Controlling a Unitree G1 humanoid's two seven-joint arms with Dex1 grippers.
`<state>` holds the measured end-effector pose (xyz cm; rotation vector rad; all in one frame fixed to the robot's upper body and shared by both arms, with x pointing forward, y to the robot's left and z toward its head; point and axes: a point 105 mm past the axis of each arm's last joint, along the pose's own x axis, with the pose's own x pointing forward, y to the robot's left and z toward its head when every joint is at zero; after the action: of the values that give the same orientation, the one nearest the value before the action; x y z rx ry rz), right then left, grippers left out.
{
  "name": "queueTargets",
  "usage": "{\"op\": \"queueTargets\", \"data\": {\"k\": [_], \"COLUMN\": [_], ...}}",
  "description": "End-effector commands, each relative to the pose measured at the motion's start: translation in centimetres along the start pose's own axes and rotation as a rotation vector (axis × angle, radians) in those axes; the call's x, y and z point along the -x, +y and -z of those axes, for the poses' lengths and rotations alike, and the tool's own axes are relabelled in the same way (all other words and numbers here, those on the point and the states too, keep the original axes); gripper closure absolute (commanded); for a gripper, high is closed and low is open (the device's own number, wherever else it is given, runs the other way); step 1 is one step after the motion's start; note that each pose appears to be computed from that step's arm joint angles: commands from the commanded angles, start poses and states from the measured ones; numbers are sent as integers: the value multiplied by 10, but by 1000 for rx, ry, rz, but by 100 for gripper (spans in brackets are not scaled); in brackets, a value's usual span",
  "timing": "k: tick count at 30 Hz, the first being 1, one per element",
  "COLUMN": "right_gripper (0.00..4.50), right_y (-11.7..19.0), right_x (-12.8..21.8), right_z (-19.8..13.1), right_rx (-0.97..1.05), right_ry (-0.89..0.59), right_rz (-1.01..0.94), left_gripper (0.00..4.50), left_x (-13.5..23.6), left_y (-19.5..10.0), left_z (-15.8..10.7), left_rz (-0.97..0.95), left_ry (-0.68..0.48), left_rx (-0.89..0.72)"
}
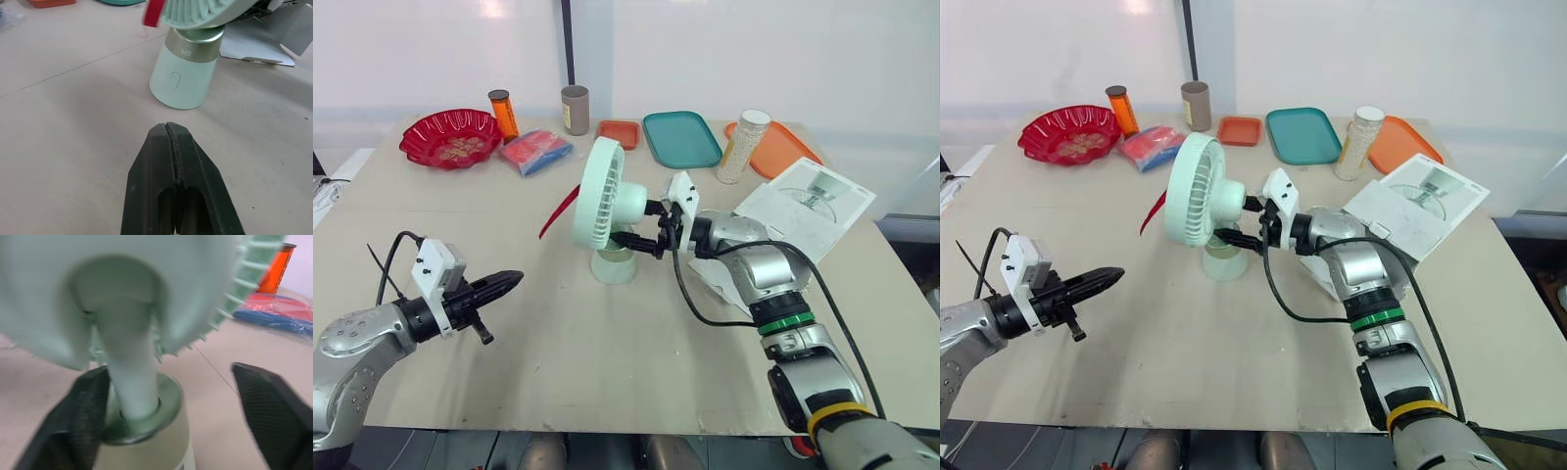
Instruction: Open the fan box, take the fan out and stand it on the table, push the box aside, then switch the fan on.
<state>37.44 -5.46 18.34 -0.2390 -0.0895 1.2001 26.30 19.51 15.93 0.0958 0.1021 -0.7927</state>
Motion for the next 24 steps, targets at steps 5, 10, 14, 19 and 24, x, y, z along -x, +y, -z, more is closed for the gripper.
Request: {"op": "queueTargets", "data": {"k": [5, 10, 14, 19, 24], "right_gripper": [14, 14, 14, 14, 14], "right_y": [6, 3, 3, 5, 6], "right_x": [6, 7, 7, 7, 7], "right_z": [2, -1, -1, -1, -1], "right_rx": [1, 0, 3, 6, 6], "right_ry": [23, 21, 21, 17, 17], "right_rz": [-26, -9, -7, -9, -12], "left_gripper": [450, 450, 450, 450, 450], "left_x": [-5, -10, -13, -14, -13], "left_y": [12, 9, 7, 8, 10], "left_z": [-16, -17, -17, -16, -15], "left_rz": [-42, -4, -1, -1, -6], "left_ry": [-53, -37, -40, -39, -33], "left_rx": [-23, -30, -39, -41, -46]}}
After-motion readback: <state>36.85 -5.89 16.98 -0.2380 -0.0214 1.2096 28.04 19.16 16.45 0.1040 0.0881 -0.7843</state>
